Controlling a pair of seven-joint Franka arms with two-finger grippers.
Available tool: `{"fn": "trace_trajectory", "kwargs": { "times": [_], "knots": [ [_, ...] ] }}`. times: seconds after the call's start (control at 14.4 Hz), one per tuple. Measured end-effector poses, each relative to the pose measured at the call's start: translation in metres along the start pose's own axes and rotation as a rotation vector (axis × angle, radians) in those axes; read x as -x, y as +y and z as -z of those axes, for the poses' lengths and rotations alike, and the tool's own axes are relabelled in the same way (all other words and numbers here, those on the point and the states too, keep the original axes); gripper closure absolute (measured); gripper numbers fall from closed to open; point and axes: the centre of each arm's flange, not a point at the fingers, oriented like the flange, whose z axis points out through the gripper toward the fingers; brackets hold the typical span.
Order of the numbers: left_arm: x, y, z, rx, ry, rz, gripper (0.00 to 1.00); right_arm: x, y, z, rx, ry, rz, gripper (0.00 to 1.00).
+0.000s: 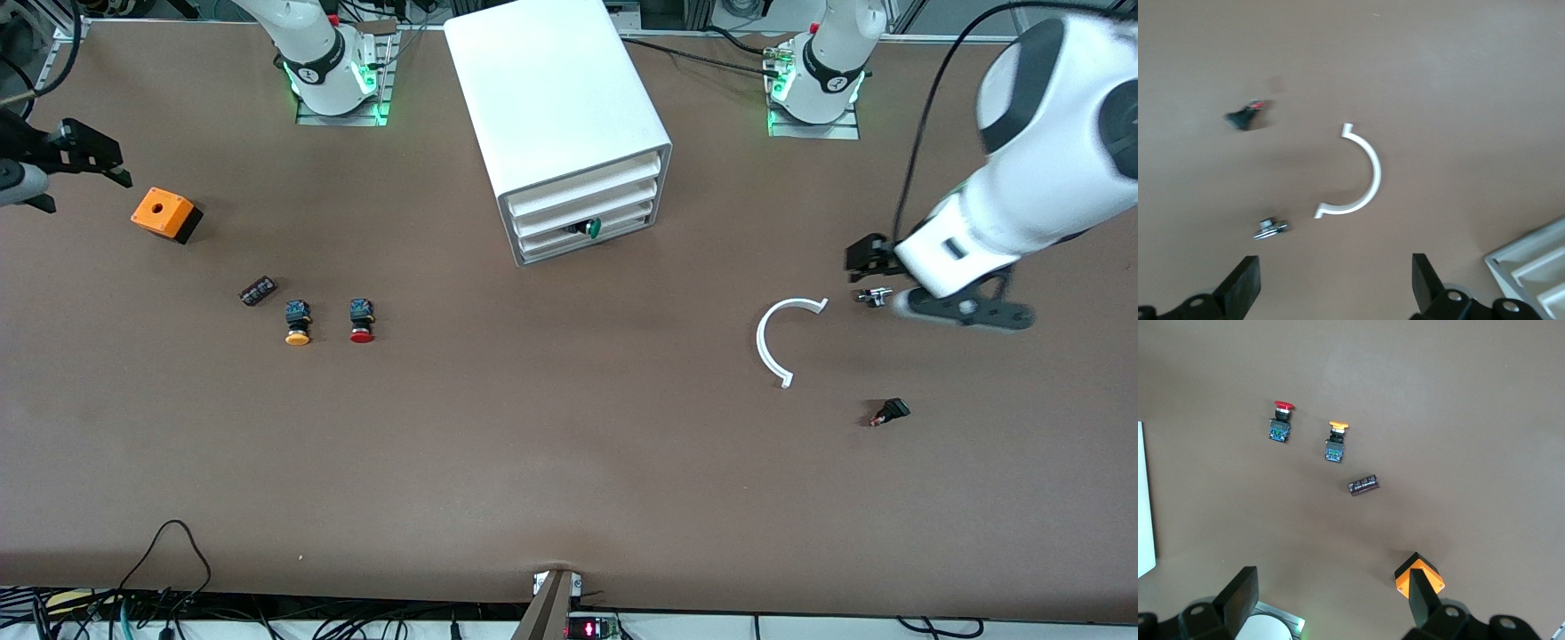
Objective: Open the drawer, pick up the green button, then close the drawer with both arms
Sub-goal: 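Reach the left gripper toward the white cabinet's drawer front, then grasp the drawer front with the left gripper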
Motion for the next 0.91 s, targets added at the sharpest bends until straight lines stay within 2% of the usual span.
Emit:
{"fn": "trace_trajectory", "kwargs": {
  "times": [0.14,0.42,0.63,0.77,0.91],
  "knots": [
    [-0.012,0.021,-0.022,0.1,-0.037,-0.014,0.0,-0.008,0.002,-0.014,-0.008,-0.026,0.0,0.0],
    [-0.034,0.049,-0.088,0.451,-0.165,-0.031,0.0,-0.023,0.005,-0.041,-0.022,-0.077,0.002,0.0],
    [-0.049,0.077,-0.162,0.704,-0.274,-0.08,0.0,-0.026,0.005,-0.045,-0.029,-0.081,0.003,0.0],
    [-0.05,0.088,-0.2,0.786,-0.318,-0.114,0.0,-0.028,0.001,-0.04,-0.027,-0.07,0.01,0.0],
    [-0.046,0.089,-0.217,0.844,-0.309,-0.212,0.0,-0.031,-0.003,-0.036,-0.024,-0.061,0.018,0.0]
  ]
}}
